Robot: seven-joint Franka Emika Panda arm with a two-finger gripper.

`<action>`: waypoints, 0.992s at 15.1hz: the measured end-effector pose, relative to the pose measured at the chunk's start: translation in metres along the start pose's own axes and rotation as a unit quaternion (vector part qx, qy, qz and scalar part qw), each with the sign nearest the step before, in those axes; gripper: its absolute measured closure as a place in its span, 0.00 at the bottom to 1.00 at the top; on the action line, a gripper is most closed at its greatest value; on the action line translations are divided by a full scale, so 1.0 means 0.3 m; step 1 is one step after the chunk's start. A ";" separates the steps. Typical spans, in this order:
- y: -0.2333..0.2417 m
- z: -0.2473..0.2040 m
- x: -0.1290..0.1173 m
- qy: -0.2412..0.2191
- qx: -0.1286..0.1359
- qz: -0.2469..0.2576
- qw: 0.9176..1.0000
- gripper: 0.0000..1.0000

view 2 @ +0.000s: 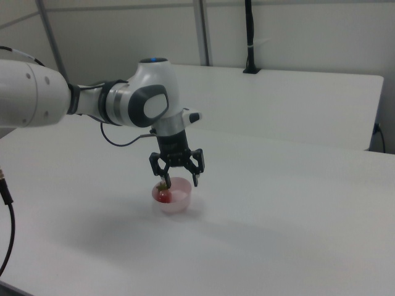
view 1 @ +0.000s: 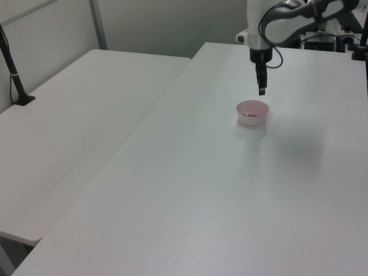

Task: Pick up strawberry from bowl
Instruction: 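Move the open gripper over the pink bowl and lower toward the strawberry, then close the gripper on the red strawberry inside the bowl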

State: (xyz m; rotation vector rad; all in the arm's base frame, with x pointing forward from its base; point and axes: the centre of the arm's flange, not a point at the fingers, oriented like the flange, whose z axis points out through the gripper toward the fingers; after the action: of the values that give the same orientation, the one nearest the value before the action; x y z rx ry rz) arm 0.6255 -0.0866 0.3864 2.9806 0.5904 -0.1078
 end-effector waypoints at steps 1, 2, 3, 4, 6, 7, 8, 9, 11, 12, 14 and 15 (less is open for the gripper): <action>-0.009 0.031 0.012 -0.004 0.003 -0.010 1.000 0.19; -0.037 0.065 0.038 -0.006 0.006 -0.024 1.000 0.19; -0.062 0.079 0.054 -0.007 0.008 -0.032 0.999 0.19; -0.095 0.085 0.073 -0.007 0.010 -0.042 0.999 0.18; -0.131 0.084 0.091 -0.006 0.012 -0.052 0.999 0.17; -0.149 0.088 0.100 -0.006 0.014 -0.057 0.998 0.17; -0.167 0.099 0.110 -0.008 0.017 -0.062 0.998 0.17; -0.182 0.112 0.118 -0.010 0.019 -0.065 0.998 0.18; -0.197 0.141 0.127 -0.015 0.023 -0.070 0.997 0.19; -0.197 0.154 0.128 -0.018 0.024 -0.070 0.997 0.19; -0.196 0.176 0.130 -0.023 0.023 -0.072 0.997 0.35; -0.195 0.185 0.134 -0.020 0.021 -0.073 0.997 0.37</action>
State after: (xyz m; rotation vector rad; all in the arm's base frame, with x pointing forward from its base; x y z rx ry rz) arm 0.6375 -0.0240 0.3227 2.9635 0.8103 -0.1935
